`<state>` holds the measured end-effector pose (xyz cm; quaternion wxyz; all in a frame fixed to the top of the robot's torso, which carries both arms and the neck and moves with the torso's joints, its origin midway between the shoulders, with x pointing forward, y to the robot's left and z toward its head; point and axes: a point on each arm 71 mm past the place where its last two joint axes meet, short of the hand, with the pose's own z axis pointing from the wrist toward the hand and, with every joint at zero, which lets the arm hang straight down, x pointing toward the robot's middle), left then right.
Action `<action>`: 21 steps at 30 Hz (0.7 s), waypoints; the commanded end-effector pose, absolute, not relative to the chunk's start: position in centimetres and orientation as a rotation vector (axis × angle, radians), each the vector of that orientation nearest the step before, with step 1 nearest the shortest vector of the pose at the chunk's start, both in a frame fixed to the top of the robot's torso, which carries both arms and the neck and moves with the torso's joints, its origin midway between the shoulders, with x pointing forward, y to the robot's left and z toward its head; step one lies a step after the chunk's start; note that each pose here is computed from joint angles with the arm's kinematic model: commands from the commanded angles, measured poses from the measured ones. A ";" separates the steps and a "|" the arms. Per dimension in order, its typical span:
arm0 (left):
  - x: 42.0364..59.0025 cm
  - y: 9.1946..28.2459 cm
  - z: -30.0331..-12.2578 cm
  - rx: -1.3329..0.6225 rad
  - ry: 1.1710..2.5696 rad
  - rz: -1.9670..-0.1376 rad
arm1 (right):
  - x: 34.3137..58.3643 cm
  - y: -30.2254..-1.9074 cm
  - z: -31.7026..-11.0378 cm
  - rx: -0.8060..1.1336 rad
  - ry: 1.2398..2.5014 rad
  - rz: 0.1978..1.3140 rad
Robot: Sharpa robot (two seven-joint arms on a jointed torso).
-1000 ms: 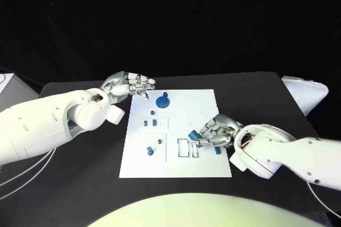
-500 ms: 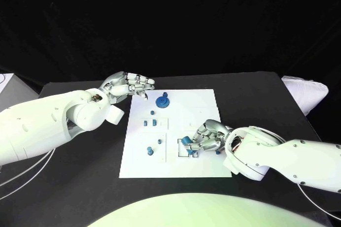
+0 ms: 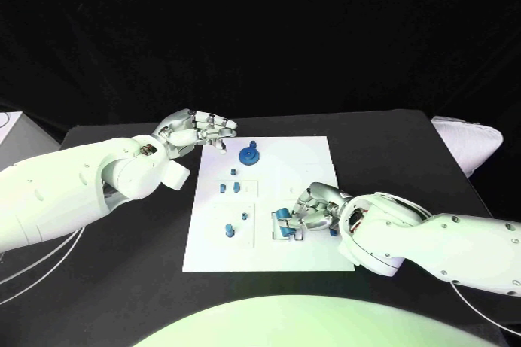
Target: Assemble the parts on the task board
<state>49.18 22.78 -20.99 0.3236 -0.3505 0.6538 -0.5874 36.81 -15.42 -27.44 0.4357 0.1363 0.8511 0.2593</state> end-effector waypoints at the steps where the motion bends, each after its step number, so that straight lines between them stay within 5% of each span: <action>1: 49.1 22.6 -20.9 -0.915 1.717 -1.563 | 36.9 -15.2 -27.5 0.300 2.109 0.635; 21: 49.1 22.6 -21.0 -0.919 1.721 -1.560 | 36.9 -15.0 -27.7 0.272 2.111 0.628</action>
